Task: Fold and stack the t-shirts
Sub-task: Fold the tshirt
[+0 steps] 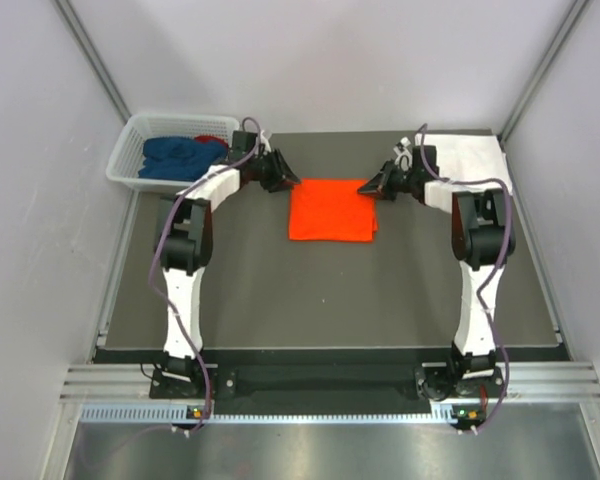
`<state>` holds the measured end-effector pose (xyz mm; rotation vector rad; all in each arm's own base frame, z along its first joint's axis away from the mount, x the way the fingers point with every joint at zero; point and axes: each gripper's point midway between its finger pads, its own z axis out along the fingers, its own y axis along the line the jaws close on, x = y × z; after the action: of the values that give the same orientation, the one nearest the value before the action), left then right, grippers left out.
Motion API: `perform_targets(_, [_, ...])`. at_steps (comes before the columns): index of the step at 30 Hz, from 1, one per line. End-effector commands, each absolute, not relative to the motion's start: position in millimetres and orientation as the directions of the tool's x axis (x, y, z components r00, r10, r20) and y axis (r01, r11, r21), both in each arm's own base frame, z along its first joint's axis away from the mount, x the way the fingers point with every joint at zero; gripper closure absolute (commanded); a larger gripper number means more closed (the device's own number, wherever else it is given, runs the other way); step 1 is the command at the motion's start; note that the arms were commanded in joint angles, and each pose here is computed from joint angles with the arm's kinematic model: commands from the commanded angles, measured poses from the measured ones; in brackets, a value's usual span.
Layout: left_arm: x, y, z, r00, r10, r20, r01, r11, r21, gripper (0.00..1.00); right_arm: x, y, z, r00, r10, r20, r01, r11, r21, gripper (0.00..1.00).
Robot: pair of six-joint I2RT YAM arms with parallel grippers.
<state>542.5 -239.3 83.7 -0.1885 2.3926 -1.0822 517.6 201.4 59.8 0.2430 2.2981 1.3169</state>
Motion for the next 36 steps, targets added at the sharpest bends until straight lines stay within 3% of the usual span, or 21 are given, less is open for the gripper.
perform_targets(1, [503, -229, 148, -0.825, -0.272, -0.495, 0.186, 0.697, -0.693, 0.59, 487, 203, 115, -0.841, 0.318, -0.438, -0.216, 0.545, 0.810, 0.99])
perform_targets(3, [474, -225, 118, -0.858, -0.258, -0.444, 0.149, 0.703, -0.695, 0.59, 474, 202, 118, -0.834, 0.306, -0.459, -0.238, 0.550, 0.800, 0.99])
perform_targets(8, [424, -228, 71, -0.916, -0.239, -0.323, 0.087, 0.668, -0.739, 0.59, 436, 198, 71, -0.873, 0.283, -0.396, -0.179, 0.571, 0.801, 0.99])
perform_targets(13, [403, -216, 32, -0.934, -0.247, -0.257, 0.003, 0.715, -0.699, 0.60, 411, 190, 21, -0.909, 0.263, -0.323, -0.098, 0.619, 0.779, 0.99])
perform_targets(18, [398, -194, 22, -0.937, -0.261, -0.232, -0.069, 0.790, -0.609, 0.60, 406, 181, 30, -0.894, 0.271, -0.355, -0.093, 0.664, 0.742, 0.99])
perform_targets(19, [400, -190, 25, -0.933, -0.266, -0.243, -0.068, 0.793, -0.605, 0.60, 405, 180, 36, -0.889, 0.268, -0.372, -0.106, 0.668, 0.736, 0.96])
perform_targets(20, [401, -189, 29, -0.930, -0.266, -0.254, -0.061, 0.793, -0.606, 0.59, 406, 179, 44, -0.881, 0.270, -0.389, -0.112, 0.678, 0.726, 0.86])
perform_targets(22, [406, -186, 40, -0.919, -0.277, -0.281, -0.052, 0.791, -0.610, 0.58, 414, 174, 71, -0.845, 0.276, -0.458, -0.149, 0.700, 0.698, 0.76])
perform_targets(26, [405, -181, 48, -0.922, -0.283, -0.265, -0.081, 0.809, -0.582, 0.58, 460, 155, 98, -0.791, 0.255, -0.556, -0.143, 0.807, 0.574, 0.49])
perform_targets(27, [406, -181, 48, -0.922, -0.283, -0.266, -0.081, 0.809, -0.582, 0.58, 461, 153, 97, -0.789, 0.256, -0.558, -0.138, 0.811, 0.568, 0.49])
perform_targets(30, [408, -180, 68, -0.911, -0.266, -0.316, -0.038, 0.816, -0.577, 0.58, 484, 150, 102, -0.785, 0.232, -0.574, -0.142, 0.835, 0.531, 0.35])
perform_targets(36, [408, -194, 97, -0.906, -0.273, -0.324, 0.005, 0.758, -0.652, 0.58, 523, 154, 76, -0.806, 0.188, -0.560, -0.154, 0.848, 0.507, 0.30])
